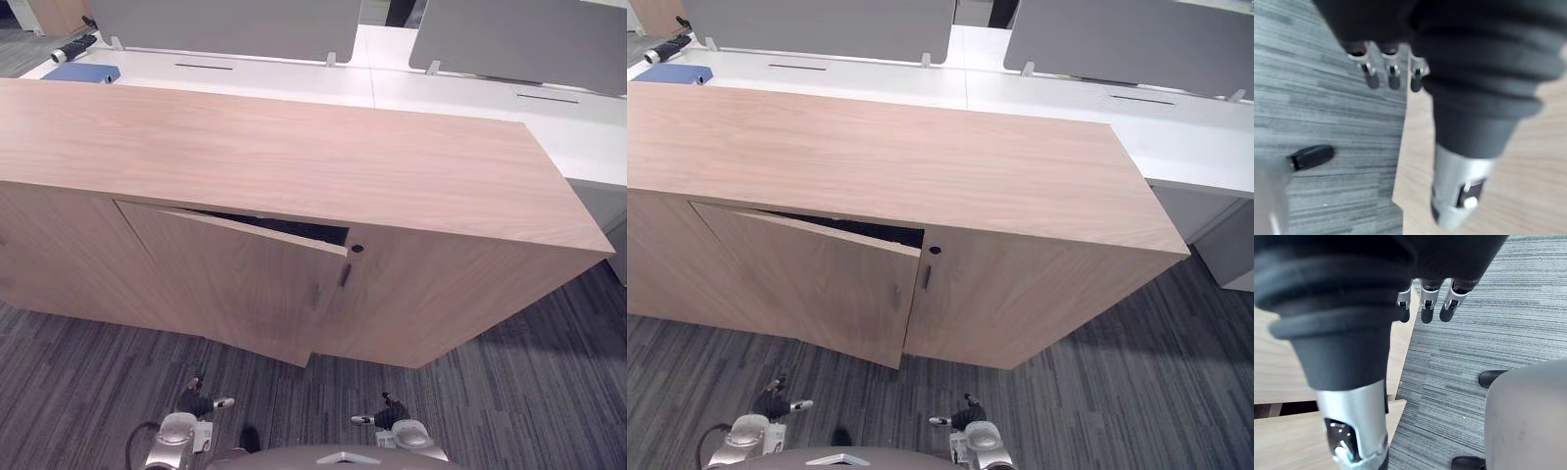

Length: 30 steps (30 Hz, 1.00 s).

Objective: Walk over to the cabinet, pick up the folder, carry it to the office cabinet, place the folder inside the office cabinet, then close the office cabinet door

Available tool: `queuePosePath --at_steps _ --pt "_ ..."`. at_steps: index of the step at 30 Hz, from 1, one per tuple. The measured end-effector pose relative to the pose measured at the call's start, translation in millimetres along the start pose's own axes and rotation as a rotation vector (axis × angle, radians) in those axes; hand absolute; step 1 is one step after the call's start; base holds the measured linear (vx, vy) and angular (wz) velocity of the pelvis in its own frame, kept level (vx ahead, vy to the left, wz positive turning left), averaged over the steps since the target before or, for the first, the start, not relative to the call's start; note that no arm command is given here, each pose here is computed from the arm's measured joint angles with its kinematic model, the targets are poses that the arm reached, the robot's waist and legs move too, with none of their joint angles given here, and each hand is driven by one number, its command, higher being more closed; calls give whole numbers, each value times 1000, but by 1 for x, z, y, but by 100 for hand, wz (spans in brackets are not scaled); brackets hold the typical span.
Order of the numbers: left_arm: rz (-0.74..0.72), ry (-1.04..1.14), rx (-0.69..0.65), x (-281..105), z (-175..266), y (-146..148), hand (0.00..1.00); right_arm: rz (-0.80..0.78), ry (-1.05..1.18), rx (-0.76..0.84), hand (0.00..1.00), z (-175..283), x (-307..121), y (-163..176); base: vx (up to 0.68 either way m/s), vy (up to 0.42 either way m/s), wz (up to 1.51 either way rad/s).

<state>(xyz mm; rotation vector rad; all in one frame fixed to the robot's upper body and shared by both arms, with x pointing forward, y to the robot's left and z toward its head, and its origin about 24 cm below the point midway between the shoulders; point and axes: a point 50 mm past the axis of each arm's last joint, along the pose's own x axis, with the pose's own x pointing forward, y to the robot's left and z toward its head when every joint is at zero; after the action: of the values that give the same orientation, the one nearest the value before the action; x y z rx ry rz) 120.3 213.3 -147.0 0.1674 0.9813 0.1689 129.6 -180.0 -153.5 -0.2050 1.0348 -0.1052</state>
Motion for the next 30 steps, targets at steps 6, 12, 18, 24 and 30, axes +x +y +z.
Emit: queuePosePath --at_steps 6,12,18,24,30 --pt "13 58 -12 -3 -15 -1 0 -19 4 41 0 0 1 -5 -19 -48 2" --pt "26 84 -41 -5 -23 0 0 -23 14 68 0 -1 1 -6 -39 -31 0" --pt "17 86 -55 -5 -23 -3 0 -31 24 106 0 -3 1 -8 -42 -18 -8" --pt "18 89 -62 -5 -23 -3 0 -35 41 140 0 -6 1 -9 -45 -31 -17" --pt "14 98 -62 -5 -24 -5 0 -50 45 161 0 -6 2 -13 -28 -34 -13"
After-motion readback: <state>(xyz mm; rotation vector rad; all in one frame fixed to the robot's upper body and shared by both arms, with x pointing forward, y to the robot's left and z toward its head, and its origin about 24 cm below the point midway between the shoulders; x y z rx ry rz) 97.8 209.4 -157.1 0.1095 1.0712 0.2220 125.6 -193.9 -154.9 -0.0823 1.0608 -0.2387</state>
